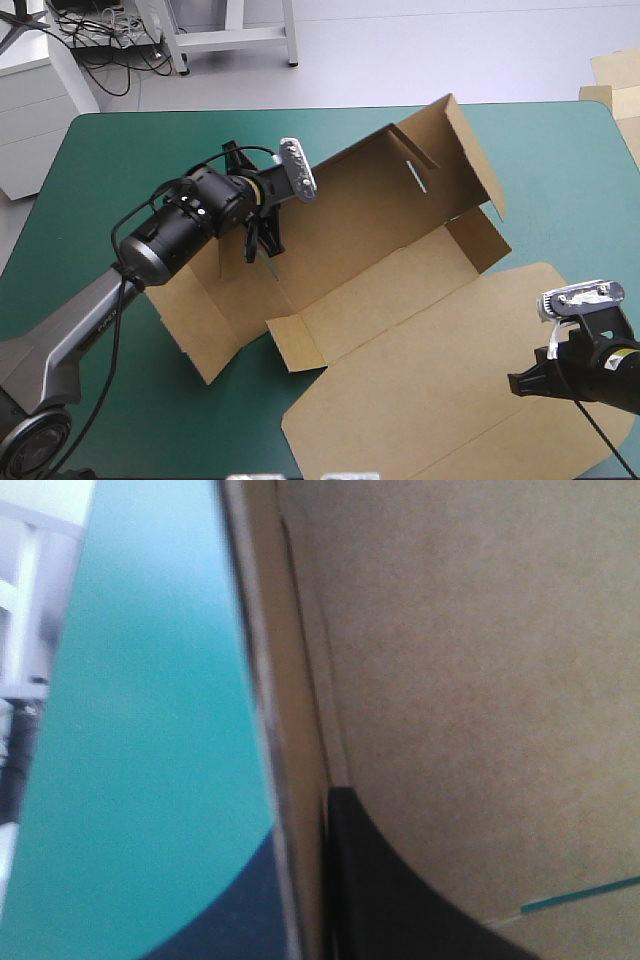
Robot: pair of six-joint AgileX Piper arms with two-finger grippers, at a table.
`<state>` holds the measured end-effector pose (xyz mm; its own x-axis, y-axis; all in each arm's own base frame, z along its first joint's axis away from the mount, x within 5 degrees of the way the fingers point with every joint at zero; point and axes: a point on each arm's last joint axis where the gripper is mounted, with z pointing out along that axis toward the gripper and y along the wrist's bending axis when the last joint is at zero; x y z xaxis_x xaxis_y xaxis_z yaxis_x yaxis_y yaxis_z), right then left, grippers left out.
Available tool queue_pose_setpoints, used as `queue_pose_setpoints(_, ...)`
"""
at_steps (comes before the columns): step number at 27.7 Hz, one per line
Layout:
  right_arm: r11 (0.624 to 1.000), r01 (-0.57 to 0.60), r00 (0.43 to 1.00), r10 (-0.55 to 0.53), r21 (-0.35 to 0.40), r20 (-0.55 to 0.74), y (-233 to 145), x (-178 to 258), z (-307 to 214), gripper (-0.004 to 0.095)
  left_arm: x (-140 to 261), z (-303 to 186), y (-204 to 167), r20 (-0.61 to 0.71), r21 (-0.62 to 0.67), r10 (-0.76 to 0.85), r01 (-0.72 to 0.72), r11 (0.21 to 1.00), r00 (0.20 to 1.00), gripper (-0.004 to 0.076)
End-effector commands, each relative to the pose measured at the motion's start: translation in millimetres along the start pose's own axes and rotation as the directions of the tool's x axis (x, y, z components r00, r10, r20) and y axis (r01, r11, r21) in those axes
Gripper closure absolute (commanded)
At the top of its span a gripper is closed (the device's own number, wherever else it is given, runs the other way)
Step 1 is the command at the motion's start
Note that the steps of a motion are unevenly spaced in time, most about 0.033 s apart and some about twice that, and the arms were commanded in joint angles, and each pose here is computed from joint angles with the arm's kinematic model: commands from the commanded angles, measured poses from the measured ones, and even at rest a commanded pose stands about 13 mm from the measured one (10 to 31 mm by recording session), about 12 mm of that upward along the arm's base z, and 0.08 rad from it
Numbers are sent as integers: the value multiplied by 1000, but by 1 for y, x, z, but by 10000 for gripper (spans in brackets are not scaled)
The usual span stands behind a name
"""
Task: Fold the box
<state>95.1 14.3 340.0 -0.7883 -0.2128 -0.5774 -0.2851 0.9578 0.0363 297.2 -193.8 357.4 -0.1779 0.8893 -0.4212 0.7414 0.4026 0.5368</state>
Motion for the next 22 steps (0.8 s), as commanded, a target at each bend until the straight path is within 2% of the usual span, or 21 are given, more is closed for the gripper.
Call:
queue_pose_setpoints(1, 1000, -1, 1000, 1, -6, 24, 1, -4, -6, 928, -31, -36, 0, 133, -211, 167, -137, 968, 977, 734)
queue_pose_setpoints(6, 1000, -7, 1000, 7, -16, 27, 2, -4, -6, 928, -55, -52, -15, 139, -382, 277, -207, 901, 951, 734)
queue_pose_setpoints(13, 999, -14, 999, 15, -38, 35, 4, -5, -6, 928, -69, -57, -36, 174, -380, 315, -231, 896, 933, 734)
queue_pose_setpoints(17, 999, -16, 999, 18, -40, 36, 4, -5, -6, 928, -69, -47, -42, 151, -386, 304, -227, 894, 941, 734)
queue_pose_setpoints(19, 999, -17, 999, 19, -43, 37, 4, -5, -6, 928, -69, -40, -43, 137, -430, 282, -200, 880, 949, 734)
queue_pose_setpoints(22, 998, -21, 999, 23, -54, 41, 5, -6, -6, 928, -71, -31, -55, 119, -534, 314, -206, 820, 942, 734)
